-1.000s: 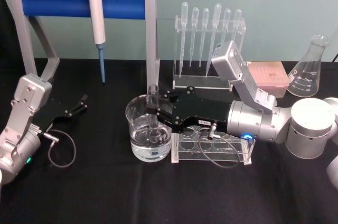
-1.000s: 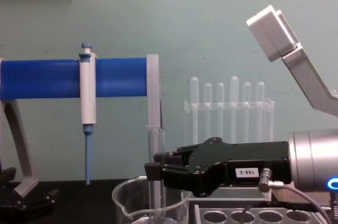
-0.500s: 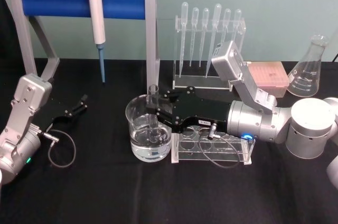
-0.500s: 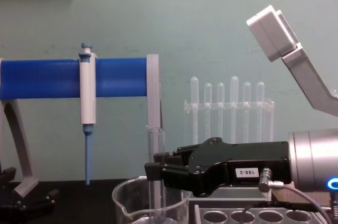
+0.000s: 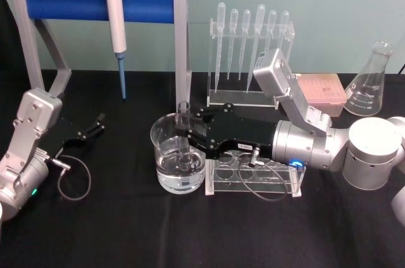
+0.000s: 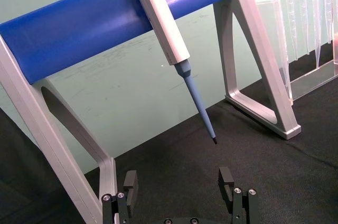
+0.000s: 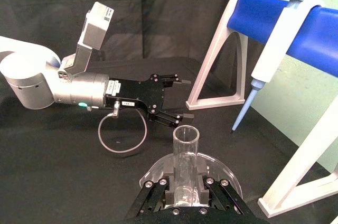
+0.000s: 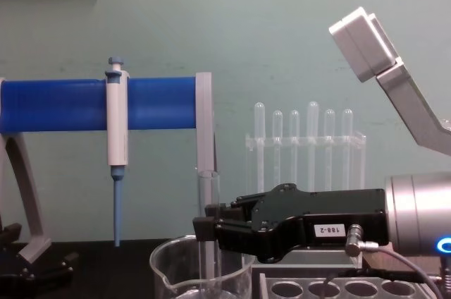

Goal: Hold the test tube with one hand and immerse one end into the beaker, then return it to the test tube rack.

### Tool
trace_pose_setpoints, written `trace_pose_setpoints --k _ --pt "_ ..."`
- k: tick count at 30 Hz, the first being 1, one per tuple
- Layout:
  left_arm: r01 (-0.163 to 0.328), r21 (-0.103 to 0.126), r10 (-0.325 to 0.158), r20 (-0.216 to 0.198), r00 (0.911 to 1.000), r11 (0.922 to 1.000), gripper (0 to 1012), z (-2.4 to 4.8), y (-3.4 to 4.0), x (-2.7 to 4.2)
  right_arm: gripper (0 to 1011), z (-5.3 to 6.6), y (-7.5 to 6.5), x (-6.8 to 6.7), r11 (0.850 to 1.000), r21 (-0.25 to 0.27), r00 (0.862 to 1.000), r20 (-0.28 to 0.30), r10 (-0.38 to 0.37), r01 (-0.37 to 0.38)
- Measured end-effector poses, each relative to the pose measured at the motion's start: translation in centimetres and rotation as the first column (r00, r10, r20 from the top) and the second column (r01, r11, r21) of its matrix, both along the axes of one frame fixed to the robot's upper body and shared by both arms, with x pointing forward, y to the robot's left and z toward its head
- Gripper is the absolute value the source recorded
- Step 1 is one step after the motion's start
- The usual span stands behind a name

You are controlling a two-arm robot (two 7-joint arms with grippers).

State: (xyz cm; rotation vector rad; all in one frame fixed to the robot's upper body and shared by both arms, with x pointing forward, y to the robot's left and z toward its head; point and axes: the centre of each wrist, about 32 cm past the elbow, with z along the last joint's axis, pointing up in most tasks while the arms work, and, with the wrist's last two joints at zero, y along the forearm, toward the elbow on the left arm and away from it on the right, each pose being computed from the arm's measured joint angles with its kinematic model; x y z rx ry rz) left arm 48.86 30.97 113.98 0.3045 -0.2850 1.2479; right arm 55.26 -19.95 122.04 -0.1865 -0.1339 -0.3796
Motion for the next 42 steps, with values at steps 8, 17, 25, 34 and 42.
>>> trace_pose_setpoints --k 8,17,25,34,42 --pt "0.000 0.000 0.000 0.000 1.0000 1.0000 1000 0.00 0.00 0.00 242 0.00 0.00 0.00 1.000 0.000 1.000 0.000 0.000 0.000" --pt "0.000 0.000 0.000 0.000 1.0000 1.0000 1000 0.00 0.00 0.00 242 0.00 0.00 0.00 1.000 0.000 1.000 0.000 0.000 0.000" --pt "0.000 0.000 0.000 0.000 1.0000 1.0000 1000 0.00 0.00 0.00 242 0.00 0.00 0.00 1.000 0.000 1.000 0.000 0.000 0.000" --pt "0.000 0.000 0.000 0.000 1.0000 1.0000 1000 0.00 0.00 0.00 242 0.00 0.00 0.00 1.000 0.000 1.000 0.000 0.000 0.000" --pt "0.000 0.000 0.000 0.000 1.0000 1.0000 1000 0.00 0.00 0.00 242 0.00 0.00 0.00 1.000 0.000 1.000 0.000 0.000 0.000"
